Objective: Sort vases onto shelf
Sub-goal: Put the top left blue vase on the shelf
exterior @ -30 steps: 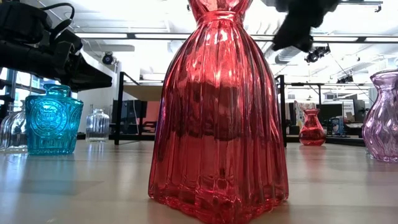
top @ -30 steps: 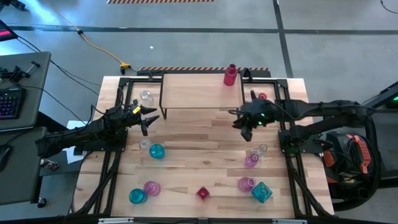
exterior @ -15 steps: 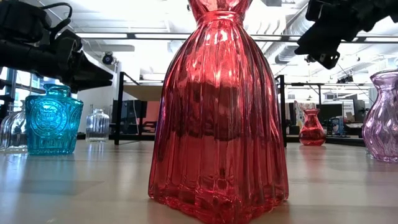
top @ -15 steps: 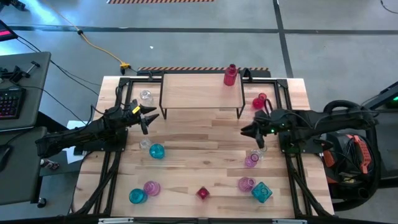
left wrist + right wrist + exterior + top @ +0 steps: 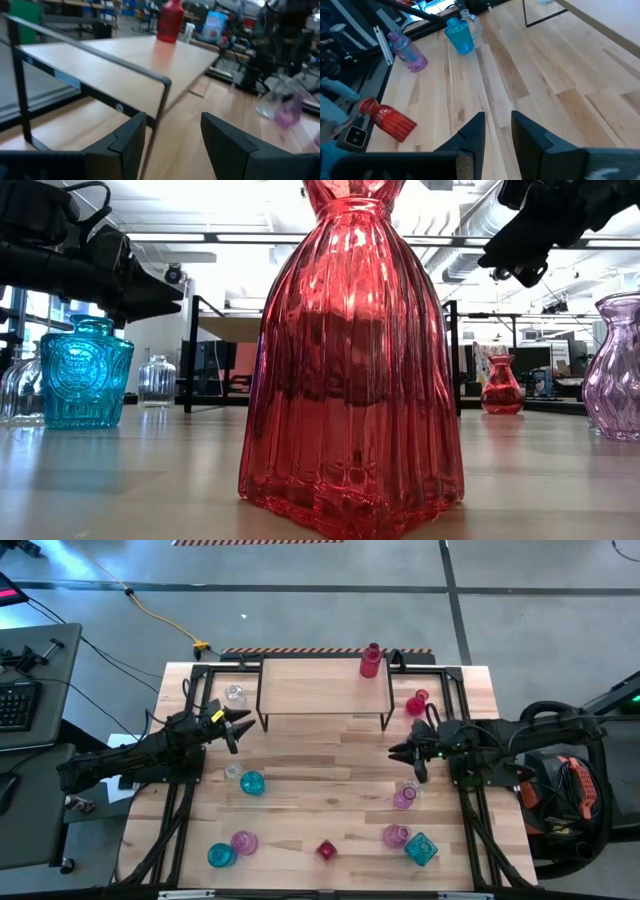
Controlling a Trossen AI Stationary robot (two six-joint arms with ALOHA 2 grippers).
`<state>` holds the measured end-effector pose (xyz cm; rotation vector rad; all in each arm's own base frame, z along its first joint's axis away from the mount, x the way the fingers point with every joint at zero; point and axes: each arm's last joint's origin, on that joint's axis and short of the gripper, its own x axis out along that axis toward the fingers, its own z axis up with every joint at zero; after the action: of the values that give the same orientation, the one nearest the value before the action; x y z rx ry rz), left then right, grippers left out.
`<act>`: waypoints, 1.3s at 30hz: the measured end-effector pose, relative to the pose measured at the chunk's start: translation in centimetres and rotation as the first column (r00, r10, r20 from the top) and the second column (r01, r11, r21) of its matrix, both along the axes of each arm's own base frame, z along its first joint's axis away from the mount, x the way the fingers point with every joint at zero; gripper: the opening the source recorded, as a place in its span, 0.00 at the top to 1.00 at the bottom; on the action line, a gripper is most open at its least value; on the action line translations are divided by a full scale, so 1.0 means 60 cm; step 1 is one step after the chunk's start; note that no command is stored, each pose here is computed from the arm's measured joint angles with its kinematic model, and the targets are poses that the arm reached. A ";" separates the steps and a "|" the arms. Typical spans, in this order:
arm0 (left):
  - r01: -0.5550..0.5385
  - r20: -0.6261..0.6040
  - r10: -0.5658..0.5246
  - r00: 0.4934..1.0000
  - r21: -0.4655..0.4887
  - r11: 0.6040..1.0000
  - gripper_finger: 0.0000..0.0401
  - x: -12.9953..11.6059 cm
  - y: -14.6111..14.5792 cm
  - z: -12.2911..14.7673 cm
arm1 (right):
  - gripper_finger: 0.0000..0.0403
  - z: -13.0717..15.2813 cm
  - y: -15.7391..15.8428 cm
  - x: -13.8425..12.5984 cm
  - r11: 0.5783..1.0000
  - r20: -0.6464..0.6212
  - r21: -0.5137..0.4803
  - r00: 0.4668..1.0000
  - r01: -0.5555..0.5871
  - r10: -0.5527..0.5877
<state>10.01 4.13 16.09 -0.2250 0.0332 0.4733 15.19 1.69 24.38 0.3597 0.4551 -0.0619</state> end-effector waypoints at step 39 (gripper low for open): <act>0.335 0.082 -0.324 0.942 -0.218 0.917 0.55 0.001 -0.018 0.155 | 0.82 0.000 0.008 -0.001 0.999 0.005 -0.040 0.999 0.034 -0.034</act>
<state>10.04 3.03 25.40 -0.4494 0.0816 0.1252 15.10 2.18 24.38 0.3286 0.4427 -0.1032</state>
